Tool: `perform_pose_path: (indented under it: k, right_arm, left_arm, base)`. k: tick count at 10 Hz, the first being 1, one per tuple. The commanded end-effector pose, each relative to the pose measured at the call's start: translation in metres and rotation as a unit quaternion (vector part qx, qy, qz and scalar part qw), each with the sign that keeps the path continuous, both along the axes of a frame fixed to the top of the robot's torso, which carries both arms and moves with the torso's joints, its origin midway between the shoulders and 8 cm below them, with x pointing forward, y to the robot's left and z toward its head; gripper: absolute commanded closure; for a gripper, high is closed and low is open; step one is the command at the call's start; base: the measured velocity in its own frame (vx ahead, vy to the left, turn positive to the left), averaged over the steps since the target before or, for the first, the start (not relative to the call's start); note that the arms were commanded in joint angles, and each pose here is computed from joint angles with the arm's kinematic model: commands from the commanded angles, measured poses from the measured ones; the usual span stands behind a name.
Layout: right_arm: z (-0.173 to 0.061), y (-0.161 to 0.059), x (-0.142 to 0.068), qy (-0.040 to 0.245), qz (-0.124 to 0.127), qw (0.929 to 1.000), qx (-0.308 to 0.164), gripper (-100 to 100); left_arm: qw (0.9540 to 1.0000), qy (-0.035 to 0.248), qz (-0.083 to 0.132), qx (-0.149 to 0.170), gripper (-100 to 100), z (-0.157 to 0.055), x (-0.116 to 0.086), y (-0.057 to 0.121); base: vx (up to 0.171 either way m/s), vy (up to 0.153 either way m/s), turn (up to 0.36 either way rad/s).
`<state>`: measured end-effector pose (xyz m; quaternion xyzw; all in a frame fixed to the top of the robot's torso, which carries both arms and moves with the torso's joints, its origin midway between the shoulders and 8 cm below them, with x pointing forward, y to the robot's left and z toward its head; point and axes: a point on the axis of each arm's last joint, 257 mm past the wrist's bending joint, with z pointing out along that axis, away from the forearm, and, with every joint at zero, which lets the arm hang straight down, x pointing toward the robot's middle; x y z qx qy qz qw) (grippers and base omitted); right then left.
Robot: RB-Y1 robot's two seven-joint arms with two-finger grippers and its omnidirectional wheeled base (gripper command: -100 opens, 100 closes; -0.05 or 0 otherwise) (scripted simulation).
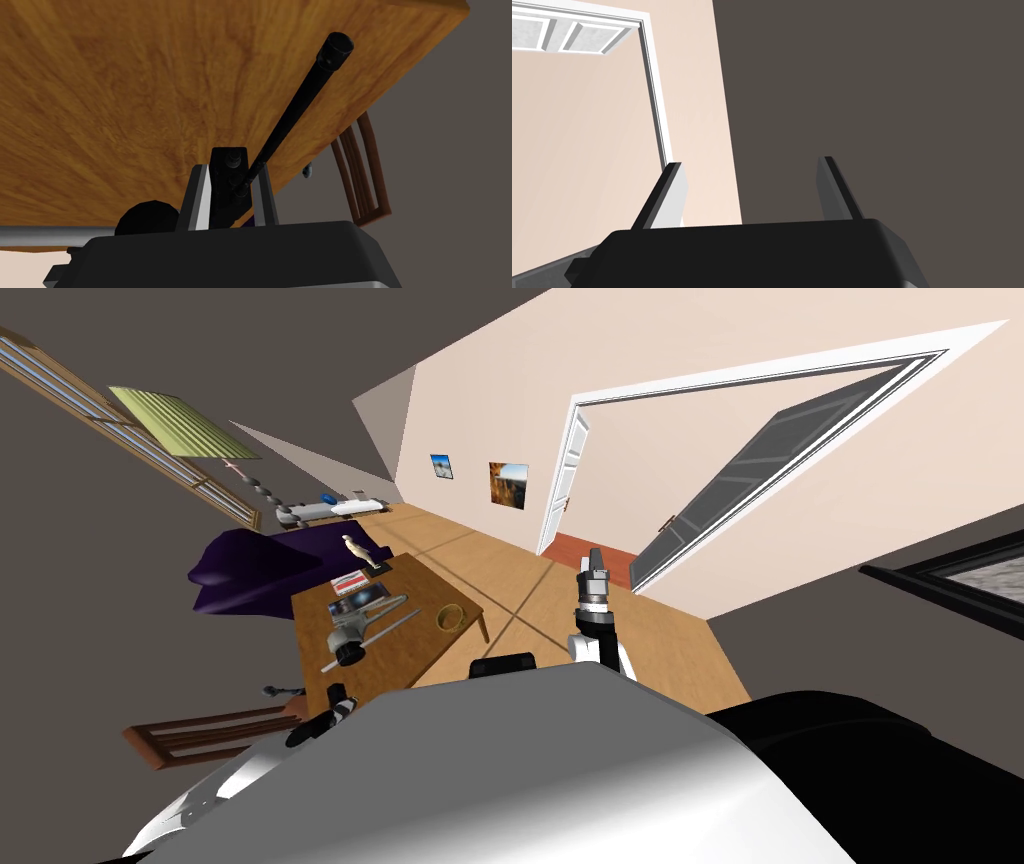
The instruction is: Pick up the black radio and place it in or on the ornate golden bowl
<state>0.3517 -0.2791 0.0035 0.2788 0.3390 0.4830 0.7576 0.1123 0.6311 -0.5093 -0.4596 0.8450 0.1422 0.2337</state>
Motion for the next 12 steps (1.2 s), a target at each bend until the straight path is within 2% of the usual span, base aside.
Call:
perform_pose_path:
  k: [1,5,6,12]
  right_arm:
    - [0.0,0.0,0.0,0.0,0.0,1.0,0.0,0]
    - [0.0,0.0,0.0,0.0,0.0,1.0,0.0,0]
    - [0.0,0.0,0.0,0.0,0.0,1.0,0.0,0]
    - [0.0,0.0,0.0,0.0,0.0,1.0,0.0,0]
  left_arm:
    - [0.9997,0.015,0.017,0.011,100,0.01,-0.013,0.014]
    - [0.9968,0.048,0.054,0.035,100,0.034,-0.04,0.045]
    - [0.9968,0.048,0.054,0.035,100,0.034,-0.04,0.045]
    - [0.9896,0.09,0.094,0.06,100,0.069,-0.07,0.075]
  base:
    - [0.075,-0.161,0.047]
    - [0.127,-0.181,0.039]
    - [0.06,-0.144,0.023]
    - [0.087,-0.159,0.026]
